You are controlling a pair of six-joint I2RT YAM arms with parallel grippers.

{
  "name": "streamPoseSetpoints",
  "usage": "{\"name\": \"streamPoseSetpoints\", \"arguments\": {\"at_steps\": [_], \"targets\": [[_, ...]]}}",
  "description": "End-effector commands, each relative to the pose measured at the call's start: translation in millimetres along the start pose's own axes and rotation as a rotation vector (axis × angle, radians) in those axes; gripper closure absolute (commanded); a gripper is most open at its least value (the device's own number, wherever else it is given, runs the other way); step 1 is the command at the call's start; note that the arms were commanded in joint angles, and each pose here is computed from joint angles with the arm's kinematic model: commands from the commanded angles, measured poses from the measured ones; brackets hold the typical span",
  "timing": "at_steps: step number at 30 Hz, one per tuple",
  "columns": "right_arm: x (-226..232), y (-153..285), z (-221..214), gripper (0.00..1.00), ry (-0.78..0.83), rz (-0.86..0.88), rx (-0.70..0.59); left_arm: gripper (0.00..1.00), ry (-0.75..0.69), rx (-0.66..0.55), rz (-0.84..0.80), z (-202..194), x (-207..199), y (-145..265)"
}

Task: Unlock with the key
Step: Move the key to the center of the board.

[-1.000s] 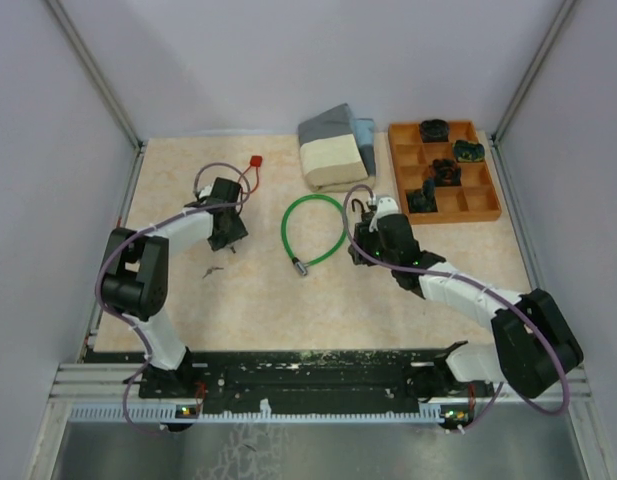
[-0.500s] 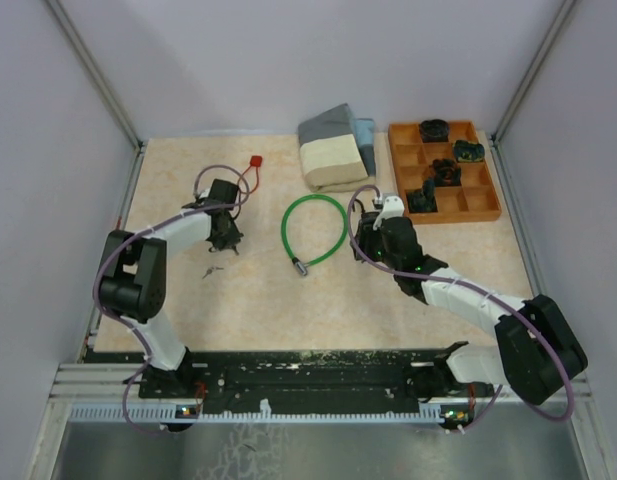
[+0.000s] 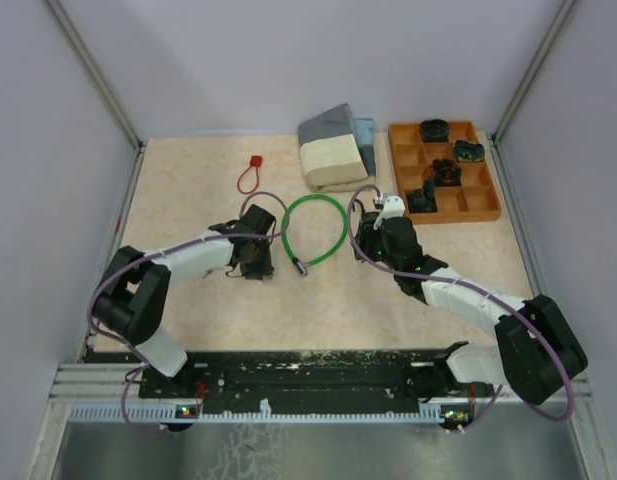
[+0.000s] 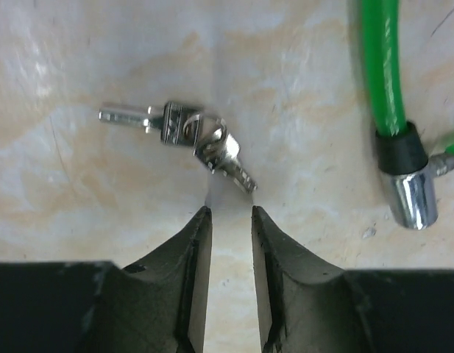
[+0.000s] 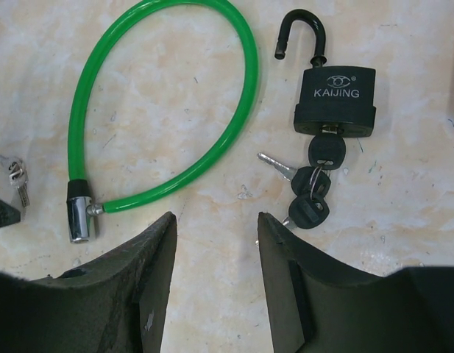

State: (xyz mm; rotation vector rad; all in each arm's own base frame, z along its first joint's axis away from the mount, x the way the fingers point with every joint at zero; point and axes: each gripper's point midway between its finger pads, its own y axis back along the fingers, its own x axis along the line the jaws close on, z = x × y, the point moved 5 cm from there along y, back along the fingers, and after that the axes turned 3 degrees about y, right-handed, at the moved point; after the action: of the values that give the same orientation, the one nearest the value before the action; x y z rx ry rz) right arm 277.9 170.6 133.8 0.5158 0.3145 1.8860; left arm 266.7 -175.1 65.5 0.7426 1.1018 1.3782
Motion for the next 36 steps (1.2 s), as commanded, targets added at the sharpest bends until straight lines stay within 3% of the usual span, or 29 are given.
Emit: {"name": "streamPoseSetpoints", "arguments": {"at_steps": [1,7,13,24,36], "targets": [[5.1,-2.1,10.7,0.52,0.009,0.010,-0.055,0.60,0.014,0.125,0.114,-43.2,33.4,7.9],[7.9,-5.7,7.7,0.52,0.011,0.028,-0.033,0.51,0.039,0.084,0.151,-41.2,41.9,15.8],[7.5,-5.1,8.1,0.52,0.014,0.025,-0.032,0.35,0.086,0.000,0.037,-17.0,21.4,24.2],[6.5,-7.3,5.1,0.51,0.022,0.020,-0.019,0.34,0.134,-0.050,-0.008,35.3,9.1,-2.4],[6.7,-10.0,3.2,0.51,0.025,0.021,-0.009,0.36,0.083,0.011,-0.038,52.1,-11.2,-32.3]]}}
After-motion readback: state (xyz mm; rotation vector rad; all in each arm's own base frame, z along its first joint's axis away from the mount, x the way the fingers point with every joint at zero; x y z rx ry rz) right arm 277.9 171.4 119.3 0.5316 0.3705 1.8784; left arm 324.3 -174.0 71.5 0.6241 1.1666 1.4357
